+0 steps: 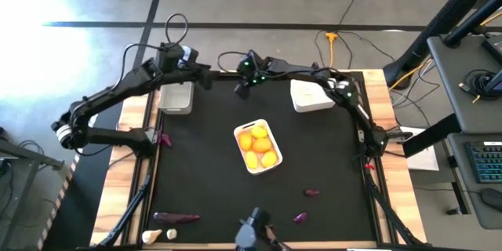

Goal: Sort produce into baskets
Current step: Put the garlic into the top white bin

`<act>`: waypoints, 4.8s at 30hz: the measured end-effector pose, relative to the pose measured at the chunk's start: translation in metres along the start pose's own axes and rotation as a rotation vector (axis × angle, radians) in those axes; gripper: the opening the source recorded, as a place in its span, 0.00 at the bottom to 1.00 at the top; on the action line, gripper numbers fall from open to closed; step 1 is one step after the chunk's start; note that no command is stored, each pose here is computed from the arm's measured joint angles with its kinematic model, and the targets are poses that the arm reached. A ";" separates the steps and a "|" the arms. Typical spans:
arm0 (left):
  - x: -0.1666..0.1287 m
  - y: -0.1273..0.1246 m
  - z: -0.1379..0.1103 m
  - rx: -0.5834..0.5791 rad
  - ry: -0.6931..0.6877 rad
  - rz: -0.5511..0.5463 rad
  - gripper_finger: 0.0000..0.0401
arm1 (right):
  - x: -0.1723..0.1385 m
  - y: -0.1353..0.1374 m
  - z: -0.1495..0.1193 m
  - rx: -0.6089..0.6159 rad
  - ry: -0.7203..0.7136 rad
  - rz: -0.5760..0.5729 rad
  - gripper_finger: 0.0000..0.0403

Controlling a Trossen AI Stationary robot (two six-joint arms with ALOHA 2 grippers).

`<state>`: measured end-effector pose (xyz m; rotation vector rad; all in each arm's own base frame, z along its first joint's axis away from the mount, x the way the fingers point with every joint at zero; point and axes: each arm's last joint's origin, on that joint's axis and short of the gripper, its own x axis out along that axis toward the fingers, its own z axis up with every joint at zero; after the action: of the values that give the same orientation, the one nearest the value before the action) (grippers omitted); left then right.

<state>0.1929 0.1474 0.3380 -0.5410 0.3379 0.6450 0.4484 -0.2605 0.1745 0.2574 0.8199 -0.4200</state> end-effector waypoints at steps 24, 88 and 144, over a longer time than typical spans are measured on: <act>0.002 0.002 -0.003 0.011 0.036 0.019 0.67 | 0.025 0.022 0.007 -0.078 0.122 0.008 0.32; 0.000 -0.072 -0.019 0.047 0.035 -0.390 0.67 | -0.250 -0.042 -0.120 0.188 0.369 -0.450 0.03; -0.097 -0.155 -0.252 0.185 1.724 0.070 0.67 | -0.266 -0.024 -0.120 0.231 -0.199 -0.149 0.42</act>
<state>0.1875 -0.1466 0.2352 -0.8015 2.0102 0.0435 0.1984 -0.1672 0.2938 0.3633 0.5966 -0.6712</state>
